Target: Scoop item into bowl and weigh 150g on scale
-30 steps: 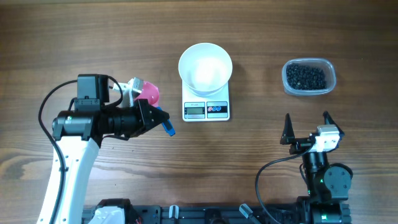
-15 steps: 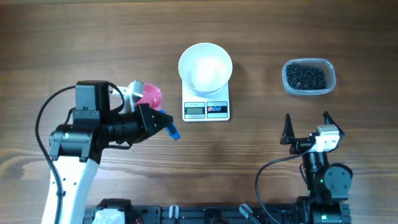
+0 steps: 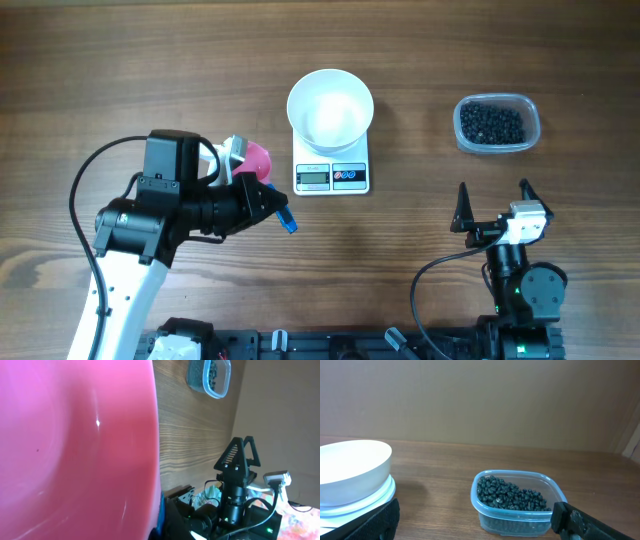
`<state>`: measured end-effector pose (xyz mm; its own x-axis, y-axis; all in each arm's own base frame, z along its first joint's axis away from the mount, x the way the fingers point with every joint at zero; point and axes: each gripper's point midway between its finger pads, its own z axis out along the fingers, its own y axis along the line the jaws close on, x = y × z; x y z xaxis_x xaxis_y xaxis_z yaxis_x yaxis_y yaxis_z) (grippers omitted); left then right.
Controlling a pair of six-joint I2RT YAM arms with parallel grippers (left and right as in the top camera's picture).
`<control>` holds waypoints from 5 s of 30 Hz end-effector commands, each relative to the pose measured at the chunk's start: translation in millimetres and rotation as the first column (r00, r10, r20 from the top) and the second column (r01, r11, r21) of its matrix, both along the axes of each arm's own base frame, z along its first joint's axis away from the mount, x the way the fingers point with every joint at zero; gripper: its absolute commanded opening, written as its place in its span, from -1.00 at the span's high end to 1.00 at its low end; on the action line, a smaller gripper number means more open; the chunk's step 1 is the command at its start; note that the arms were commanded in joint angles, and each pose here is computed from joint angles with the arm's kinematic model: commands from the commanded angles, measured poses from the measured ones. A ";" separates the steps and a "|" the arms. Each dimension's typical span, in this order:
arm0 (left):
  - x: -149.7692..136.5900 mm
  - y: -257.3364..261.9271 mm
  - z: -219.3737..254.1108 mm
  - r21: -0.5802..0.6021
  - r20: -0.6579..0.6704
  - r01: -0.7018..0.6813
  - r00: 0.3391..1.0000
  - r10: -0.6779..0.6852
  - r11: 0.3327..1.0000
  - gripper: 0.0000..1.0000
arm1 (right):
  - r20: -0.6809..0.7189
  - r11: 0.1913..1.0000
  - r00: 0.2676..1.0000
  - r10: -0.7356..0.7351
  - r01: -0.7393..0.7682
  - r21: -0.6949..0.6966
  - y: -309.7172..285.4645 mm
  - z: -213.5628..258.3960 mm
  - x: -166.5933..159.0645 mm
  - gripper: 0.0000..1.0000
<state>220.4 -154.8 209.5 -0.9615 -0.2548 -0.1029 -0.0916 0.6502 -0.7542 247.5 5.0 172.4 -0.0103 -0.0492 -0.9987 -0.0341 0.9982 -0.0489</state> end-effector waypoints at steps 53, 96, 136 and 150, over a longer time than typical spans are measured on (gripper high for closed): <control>2.4 4.8 -4.2 0.031 -0.011 -0.045 0.999 0.046 0.998 0.92 | 0.001 1.000 1.000 -0.011 0.011 -0.003 -2.2 0.0 0.1 -1.00; 6.5 -3.6 6.9 -0.074 -0.126 -0.152 0.982 0.142 0.986 0.92 | 0.001 1.000 1.000 -0.011 0.011 -0.003 -2.2 0.0 0.1 -0.99; 18.5 -6.3 16.4 -0.102 -0.055 -0.143 0.989 0.138 0.984 0.92 | 0.001 1.000 1.000 -0.011 0.011 -0.003 -2.2 -0.1 0.1 -1.00; 24.2 -16.0 33.5 -0.190 -0.038 -0.127 0.992 0.122 0.973 0.92 | 0.001 1.000 1.000 -0.011 0.011 -0.002 -2.2 0.0 0.1 -1.00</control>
